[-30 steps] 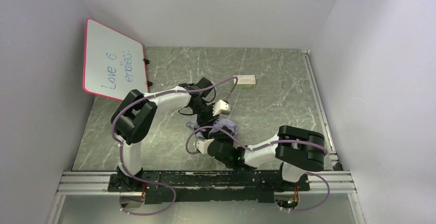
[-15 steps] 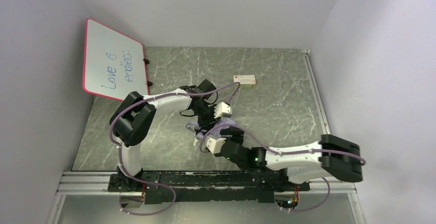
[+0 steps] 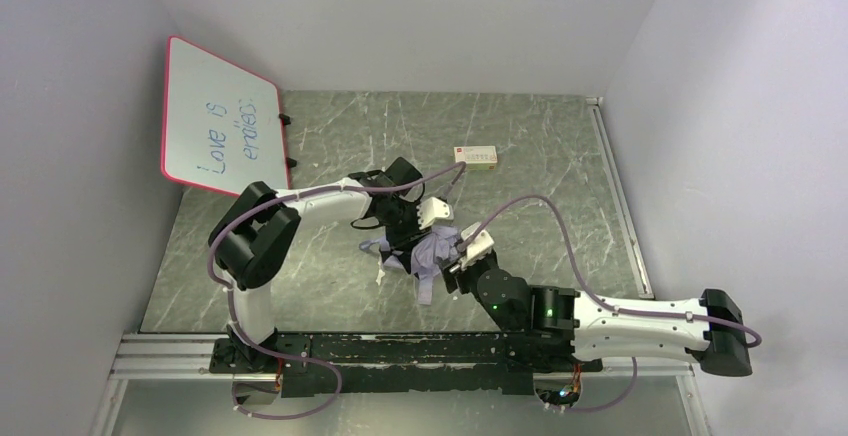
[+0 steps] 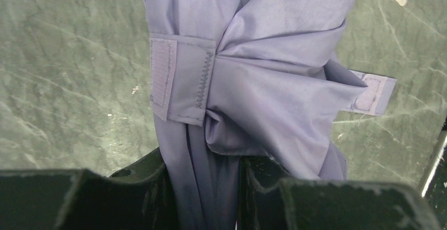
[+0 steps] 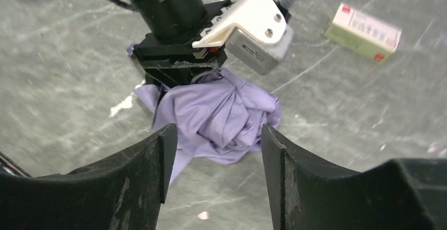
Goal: Put away the umbrella
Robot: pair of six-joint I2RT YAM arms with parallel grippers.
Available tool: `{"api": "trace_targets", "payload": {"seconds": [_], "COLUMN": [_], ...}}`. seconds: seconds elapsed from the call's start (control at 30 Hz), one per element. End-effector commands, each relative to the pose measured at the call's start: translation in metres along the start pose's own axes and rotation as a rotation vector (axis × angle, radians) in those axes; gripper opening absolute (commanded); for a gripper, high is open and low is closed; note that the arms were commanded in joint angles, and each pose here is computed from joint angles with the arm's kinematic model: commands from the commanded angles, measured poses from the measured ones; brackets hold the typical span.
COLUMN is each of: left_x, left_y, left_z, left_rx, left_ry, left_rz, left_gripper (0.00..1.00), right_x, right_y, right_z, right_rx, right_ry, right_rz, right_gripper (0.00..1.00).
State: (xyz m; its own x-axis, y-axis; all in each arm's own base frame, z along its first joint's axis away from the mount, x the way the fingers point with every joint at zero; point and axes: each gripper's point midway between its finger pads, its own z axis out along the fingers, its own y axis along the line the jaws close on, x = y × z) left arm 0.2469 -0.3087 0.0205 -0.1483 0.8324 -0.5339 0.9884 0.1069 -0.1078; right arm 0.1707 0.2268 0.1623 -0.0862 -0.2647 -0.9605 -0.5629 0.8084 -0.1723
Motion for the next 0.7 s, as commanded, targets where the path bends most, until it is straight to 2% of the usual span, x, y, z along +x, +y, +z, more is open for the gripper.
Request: {"api": "trace_targets", "payload": {"seconds": [0.0,0.13,0.33,0.53,0.67], "left_x": [0.053,0.054,0.059,0.059,0.061], "left_y": [0.047,0.049,0.053,0.054,0.054], "left_z": [0.010,0.005,-0.005,-0.005,-0.004], "left_rx": [-0.234,-0.254,-0.311,-0.319,-0.320], "left_ry": [0.180,0.184,0.187,0.186,0.195], "left_rz": [-0.045,-0.029,0.013,0.002,-0.002], "left_gripper": [0.05,0.05,0.05,0.05,0.05], "right_x": [-0.004,0.004,0.053,0.081,0.092], "right_y": [-0.008,-0.005,0.002,0.013,0.013], "right_z": [-0.005,-0.001,-0.001,0.004,0.019], "right_rx": [0.129,0.210,0.331,0.333,0.268], "right_ry": [0.020,0.053,0.183,0.296,0.377], "right_rz": [0.384,0.612,0.823,0.889,0.859], "right_gripper": [0.63,0.63,0.58,0.57,0.61]}}
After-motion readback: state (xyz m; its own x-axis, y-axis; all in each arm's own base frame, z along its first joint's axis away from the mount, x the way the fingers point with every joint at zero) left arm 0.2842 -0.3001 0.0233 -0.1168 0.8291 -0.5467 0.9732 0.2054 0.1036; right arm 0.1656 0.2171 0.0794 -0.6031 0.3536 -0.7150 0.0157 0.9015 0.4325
